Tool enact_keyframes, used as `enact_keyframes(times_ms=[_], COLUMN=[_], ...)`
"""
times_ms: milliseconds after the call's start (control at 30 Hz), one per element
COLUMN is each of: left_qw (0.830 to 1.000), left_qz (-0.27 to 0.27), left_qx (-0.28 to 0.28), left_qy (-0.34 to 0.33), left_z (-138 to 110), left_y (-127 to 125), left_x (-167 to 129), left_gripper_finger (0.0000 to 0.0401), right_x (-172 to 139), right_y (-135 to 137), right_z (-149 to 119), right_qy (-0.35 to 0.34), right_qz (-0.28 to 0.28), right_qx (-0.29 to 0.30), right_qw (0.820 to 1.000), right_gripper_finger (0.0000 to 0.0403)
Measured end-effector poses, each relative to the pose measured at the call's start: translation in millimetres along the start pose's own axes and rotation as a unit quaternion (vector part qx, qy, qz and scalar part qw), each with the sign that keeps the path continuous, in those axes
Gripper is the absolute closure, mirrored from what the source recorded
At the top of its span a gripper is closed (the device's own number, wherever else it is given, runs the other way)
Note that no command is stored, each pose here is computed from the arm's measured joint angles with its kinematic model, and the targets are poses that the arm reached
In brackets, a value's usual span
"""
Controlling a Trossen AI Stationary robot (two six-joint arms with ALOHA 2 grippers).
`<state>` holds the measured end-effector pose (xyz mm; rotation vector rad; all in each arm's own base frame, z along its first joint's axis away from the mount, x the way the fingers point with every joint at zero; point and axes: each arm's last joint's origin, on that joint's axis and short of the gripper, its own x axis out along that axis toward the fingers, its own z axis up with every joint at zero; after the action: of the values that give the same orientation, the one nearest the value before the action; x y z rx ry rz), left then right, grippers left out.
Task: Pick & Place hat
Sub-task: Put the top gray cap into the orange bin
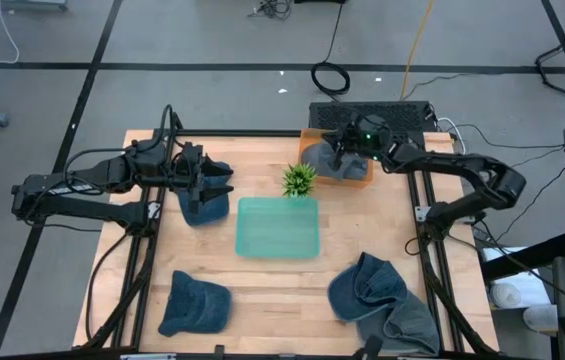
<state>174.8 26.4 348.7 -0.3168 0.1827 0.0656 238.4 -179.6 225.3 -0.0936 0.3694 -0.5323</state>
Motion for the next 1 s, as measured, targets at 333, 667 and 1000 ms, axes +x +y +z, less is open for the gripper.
enact_keyframes(times_ms=[333, 667, 1000], left_qw=[1.000, 1.000, 1.000], left_qz=[0.000, -0.023, -0.023], left_qx=[-0.010, -0.016, -0.011], left_qy=[0.000, 0.012, 0.011], left_z=[0, -1, -1], left_y=[0, -1, -1], left_x=[0, 0, 0], left_gripper_finger=[0.0132, 0.0132, 0.0132], right_x=[21, 13, 2], right_y=[0, -6, -5], right_z=[-36, -83, -106], right_qy=[0.096, 0.156, 0.175], right_qz=[-0.003, -0.024, -0.035], right_qx=[0.044, 0.094, 0.130], right_qw=[0.994, 0.983, 0.975], right_gripper_finger=[0.0402, 0.0403, 0.0403])
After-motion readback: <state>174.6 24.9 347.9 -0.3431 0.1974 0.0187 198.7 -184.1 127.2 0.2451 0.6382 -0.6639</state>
